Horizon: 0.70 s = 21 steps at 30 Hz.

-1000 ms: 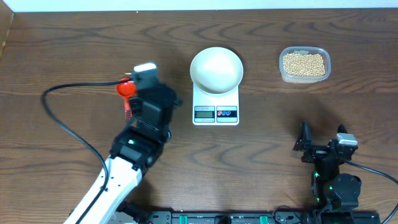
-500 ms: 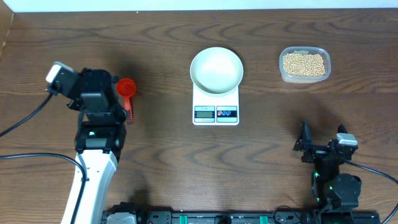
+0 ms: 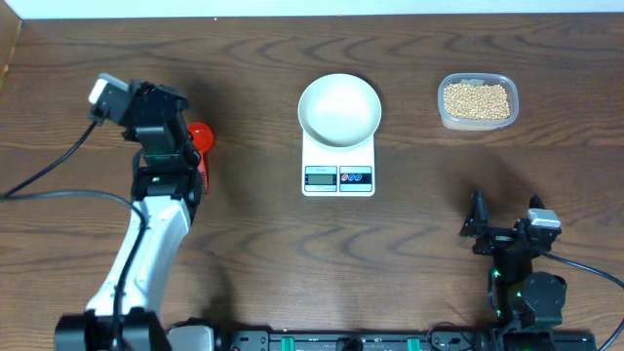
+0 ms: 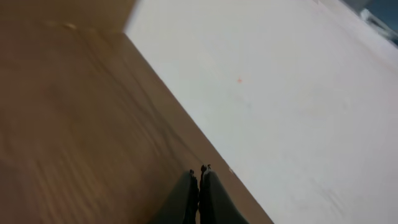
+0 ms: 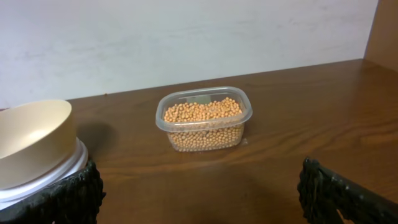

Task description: Scoop item into bowl and weigh 50g on scale

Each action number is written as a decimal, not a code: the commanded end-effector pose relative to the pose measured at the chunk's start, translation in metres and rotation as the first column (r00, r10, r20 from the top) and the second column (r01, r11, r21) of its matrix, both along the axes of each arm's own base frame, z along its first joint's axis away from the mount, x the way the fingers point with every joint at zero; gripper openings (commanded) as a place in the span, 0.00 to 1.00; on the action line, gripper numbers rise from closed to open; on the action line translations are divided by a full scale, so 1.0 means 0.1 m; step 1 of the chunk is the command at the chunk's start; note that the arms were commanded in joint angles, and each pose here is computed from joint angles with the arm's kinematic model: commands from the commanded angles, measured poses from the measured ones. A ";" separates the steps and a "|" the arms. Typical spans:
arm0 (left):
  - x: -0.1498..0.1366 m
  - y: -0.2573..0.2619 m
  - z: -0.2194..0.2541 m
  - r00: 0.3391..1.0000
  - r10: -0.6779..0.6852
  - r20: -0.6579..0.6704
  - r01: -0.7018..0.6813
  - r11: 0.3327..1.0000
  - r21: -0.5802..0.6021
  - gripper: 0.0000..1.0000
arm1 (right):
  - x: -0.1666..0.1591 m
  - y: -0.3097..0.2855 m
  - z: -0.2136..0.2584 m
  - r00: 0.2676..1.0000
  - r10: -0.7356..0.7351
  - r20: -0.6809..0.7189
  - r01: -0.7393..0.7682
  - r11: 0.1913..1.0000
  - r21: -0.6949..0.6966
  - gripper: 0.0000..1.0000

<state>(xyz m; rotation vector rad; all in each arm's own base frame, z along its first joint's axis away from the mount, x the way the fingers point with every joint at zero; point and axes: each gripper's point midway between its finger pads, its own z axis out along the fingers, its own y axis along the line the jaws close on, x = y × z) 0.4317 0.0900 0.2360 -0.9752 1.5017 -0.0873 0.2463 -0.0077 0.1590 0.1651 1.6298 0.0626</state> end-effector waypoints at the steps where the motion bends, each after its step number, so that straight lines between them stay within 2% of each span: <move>1: 0.31 -0.37 0.02 0.974 -0.227 0.023 0.228 0.972 -0.061 0.07 | 0.00 0.01 0.00 1.000 0.004 0.002 -0.004 1.000 -0.008 0.99; 5: 0.47 -0.88 0.01 0.893 -0.450 -0.014 0.448 0.891 -0.066 0.07 | 0.00 0.01 0.00 1.000 0.004 0.002 -0.004 1.000 -0.008 0.99; 10: 0.39 -1.56 -0.10 0.775 -0.612 -0.155 0.618 0.786 -0.014 0.07 | 0.00 0.01 0.00 1.000 0.004 0.002 -0.004 1.000 -0.008 0.99; 15: 0.05 -2.27 -0.36 0.606 -0.726 -0.324 0.763 0.646 -0.018 0.07 | 0.00 0.01 0.00 1.000 0.004 0.002 -0.004 1.000 -0.008 1.00; 21: -0.46 -2.71 -0.72 0.405 -0.763 -0.504 0.860 0.505 -0.073 0.07 | 0.00 0.01 0.00 1.000 0.004 0.002 -0.004 1.000 -0.008 0.99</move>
